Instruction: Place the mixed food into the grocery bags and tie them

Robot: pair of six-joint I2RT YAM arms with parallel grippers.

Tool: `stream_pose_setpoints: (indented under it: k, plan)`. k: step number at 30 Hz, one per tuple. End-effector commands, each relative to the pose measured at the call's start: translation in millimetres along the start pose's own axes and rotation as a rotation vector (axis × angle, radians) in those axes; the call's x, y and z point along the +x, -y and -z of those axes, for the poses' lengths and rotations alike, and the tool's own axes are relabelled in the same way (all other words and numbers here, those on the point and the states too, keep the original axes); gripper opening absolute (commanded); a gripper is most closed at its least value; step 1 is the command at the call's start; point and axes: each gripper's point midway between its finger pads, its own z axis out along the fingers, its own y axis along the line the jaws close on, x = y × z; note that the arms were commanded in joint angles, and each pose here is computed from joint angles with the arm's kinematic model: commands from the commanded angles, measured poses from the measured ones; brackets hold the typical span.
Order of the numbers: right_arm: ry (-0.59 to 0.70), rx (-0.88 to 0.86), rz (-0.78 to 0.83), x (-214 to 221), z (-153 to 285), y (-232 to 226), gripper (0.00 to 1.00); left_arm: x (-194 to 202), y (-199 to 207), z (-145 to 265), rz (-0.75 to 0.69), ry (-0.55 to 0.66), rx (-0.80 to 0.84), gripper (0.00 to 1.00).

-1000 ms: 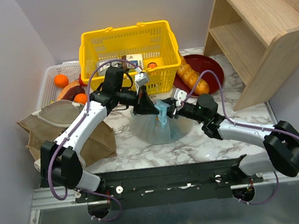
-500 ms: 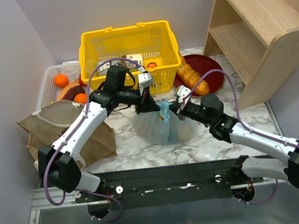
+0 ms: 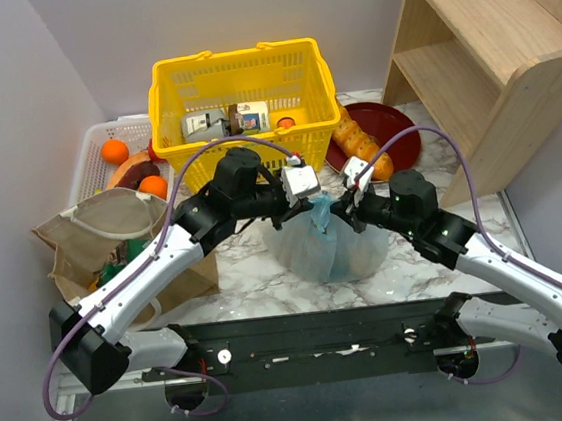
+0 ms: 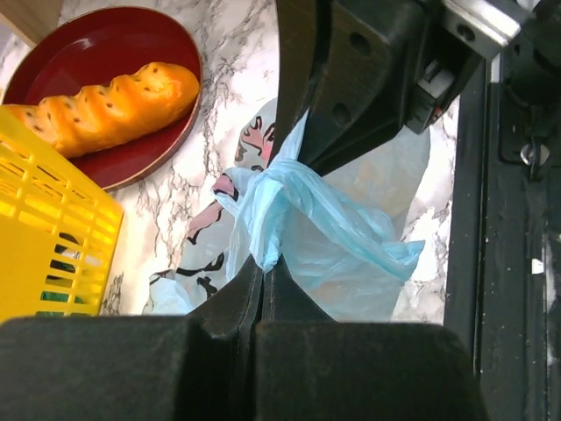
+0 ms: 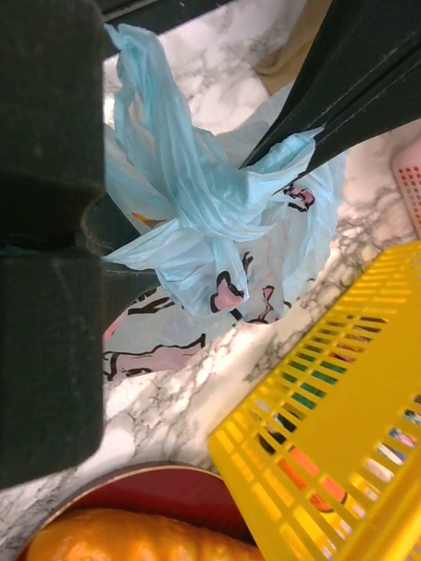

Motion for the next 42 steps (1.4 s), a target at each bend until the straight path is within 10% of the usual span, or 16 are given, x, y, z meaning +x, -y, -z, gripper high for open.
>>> stream_pose_setpoints:
  k: [1, 2, 6, 12, 32, 42]
  plan:
    - [-0.072, -0.022, -0.040, 23.0, 16.7, -2.7, 0.01, 35.8, -17.8, 12.6, -0.070, -0.133, -0.182, 0.00]
    - [-0.070, -0.040, -0.043, 22.8, 16.4, -6.0, 0.03, 37.0, -15.5, 11.6, -0.074, -0.132, -0.180, 0.00]
    - [-0.028, -0.113, -0.047, 9.6, 20.3, -18.5, 0.64, 44.9, -7.1, 9.5, -0.098, -0.118, -0.185, 0.00]
    - [0.093, -0.187, 0.019, -24.0, 41.4, -29.2, 0.93, 40.7, -0.1, 11.6, -0.104, -0.081, -0.170, 0.00]
    - [0.091, -0.476, 0.186, -31.6, -36.9, -45.8, 0.89, 35.1, 9.5, 14.0, -0.102, -0.036, -0.145, 0.00]
    - [-0.022, -0.439, 0.135, 3.9, -58.8, -39.2, 0.65, 33.7, 10.0, 12.9, -0.104, -0.025, -0.141, 0.00]
